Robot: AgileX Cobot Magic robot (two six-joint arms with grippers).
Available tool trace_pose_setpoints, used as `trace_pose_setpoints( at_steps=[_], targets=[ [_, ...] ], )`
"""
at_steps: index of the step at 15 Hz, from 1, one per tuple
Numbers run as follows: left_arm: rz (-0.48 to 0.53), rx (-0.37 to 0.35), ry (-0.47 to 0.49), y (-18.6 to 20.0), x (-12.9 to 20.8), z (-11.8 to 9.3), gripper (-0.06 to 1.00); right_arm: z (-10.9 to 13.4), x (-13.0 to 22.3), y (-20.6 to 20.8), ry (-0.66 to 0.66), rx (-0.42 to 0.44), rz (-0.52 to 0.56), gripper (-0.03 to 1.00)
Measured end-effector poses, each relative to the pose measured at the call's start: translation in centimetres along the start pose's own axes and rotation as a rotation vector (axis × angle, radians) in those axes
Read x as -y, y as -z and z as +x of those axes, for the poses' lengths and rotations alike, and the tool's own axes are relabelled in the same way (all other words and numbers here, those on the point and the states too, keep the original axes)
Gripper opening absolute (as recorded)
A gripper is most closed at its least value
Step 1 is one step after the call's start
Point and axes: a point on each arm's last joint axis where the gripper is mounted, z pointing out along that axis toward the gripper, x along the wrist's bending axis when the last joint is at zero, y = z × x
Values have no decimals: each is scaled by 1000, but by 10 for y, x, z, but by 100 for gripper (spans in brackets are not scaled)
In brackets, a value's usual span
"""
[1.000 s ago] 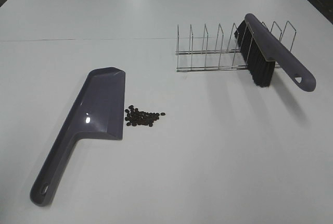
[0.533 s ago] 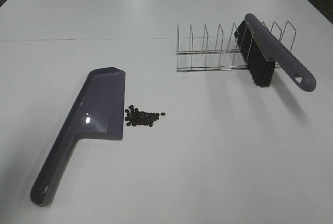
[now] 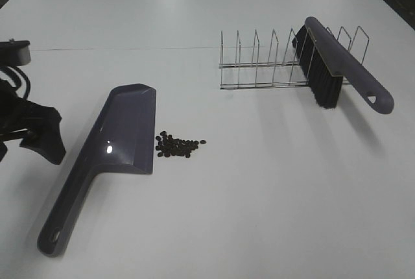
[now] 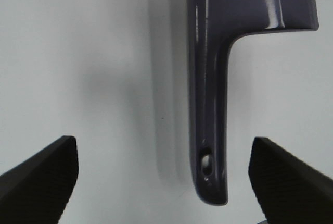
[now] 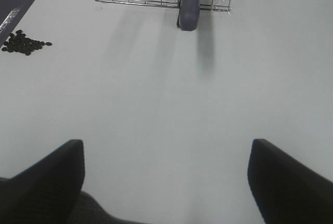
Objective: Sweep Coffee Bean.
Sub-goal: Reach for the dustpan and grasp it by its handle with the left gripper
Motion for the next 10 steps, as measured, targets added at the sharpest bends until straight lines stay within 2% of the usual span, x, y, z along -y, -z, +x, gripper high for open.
trace_pose_setpoints(
  at_steps=[3, 5, 10],
  targets=[
    [99, 0, -32, -30, -8, -14, 82, 0, 0, 0, 0, 0, 0, 75],
    [148, -35, -45, -57, -7, -31, 82, 0, 0, 0, 0, 1, 0, 75],
    [151, -83, -61, -80, -10, -27, 81, 0, 0, 0, 0, 0, 0, 75]
  ],
)
